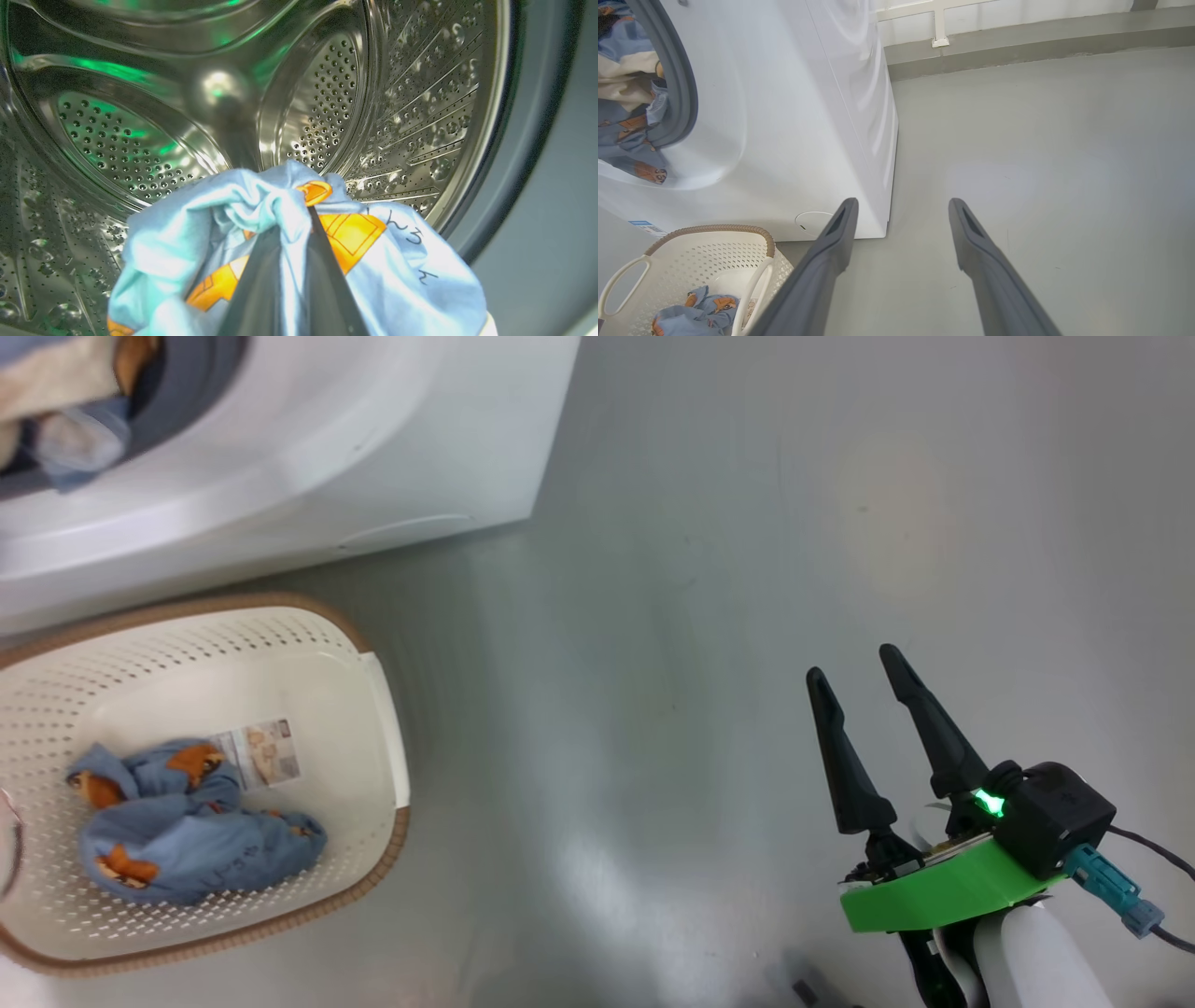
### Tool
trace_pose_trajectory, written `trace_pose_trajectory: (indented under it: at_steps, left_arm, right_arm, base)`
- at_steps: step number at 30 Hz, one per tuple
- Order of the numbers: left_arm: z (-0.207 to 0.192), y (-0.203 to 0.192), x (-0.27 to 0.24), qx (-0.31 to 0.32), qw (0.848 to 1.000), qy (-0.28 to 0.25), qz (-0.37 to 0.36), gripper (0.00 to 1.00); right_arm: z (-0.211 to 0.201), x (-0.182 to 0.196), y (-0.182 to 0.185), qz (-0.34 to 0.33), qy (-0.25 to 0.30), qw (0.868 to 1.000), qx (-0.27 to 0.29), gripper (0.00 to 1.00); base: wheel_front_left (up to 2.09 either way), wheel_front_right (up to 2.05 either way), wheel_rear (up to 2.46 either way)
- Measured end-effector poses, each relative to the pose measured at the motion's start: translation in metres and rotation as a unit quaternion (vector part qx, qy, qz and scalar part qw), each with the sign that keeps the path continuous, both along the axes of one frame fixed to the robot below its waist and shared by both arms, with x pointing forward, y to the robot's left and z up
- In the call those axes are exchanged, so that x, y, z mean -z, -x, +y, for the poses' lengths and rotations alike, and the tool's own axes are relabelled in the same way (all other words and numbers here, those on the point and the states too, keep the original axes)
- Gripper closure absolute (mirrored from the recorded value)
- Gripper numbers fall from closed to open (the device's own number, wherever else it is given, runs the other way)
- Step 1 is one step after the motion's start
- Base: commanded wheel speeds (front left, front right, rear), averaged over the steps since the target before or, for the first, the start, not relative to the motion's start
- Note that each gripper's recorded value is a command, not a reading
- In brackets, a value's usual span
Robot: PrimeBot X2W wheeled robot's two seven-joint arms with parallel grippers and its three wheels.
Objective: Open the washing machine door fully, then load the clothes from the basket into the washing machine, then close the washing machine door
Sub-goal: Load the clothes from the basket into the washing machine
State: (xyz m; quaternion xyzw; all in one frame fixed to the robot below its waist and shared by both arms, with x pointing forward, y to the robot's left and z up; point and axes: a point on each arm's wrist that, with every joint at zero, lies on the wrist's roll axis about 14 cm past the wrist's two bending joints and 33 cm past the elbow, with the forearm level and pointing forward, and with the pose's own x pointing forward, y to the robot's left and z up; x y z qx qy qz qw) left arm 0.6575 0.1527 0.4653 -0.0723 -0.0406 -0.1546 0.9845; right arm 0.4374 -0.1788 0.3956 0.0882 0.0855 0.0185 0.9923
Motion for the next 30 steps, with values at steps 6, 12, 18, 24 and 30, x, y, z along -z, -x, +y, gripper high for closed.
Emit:
trace_pose_trajectory:
  at_steps: [6, 12, 18, 24, 30]
  left_arm:
    - [-0.006, -0.032, 0.013, 0.003, 1.0, -0.002, 0.027, 1.0]
    - [-0.014, -0.051, 0.032, 0.008, 0.998, -0.005, 0.066, 1.0]
    - [-0.018, -0.06, 0.057, 0.009, 0.992, -0.002, 0.123, 1.0]
    - [-0.02, -0.07, 0.066, 0.015, 0.991, -0.007, 0.136, 1.0]
    - [-0.02, -0.084, 0.039, 0.018, 0.999, -0.013, 0.042, 1.0]
  right_arm:
    - [0.0, 0.015, 0.004, 0.021, -0.002, 1.0, 0.001, 0.0]
    - [0.002, 0.025, 0.003, 0.034, -0.005, 0.999, -0.002, 0.0]
    - [0.004, 0.029, 0.003, 0.039, -0.005, 0.999, -0.005, 0.0]
    - [0.008, 0.039, 0.005, 0.053, -0.009, 0.998, -0.009, 0.0]
    - [0.008, 0.047, 0.008, 0.065, -0.009, 0.998, -0.01, 0.0]
  base:
    - [0.0, 0.0, 0.0]
    - [0.0, 0.0, 0.0]
    - [0.0, 0.0, 0.0]
    - [0.0, 0.0, 0.0]
    - [0.0, 0.0, 0.0]
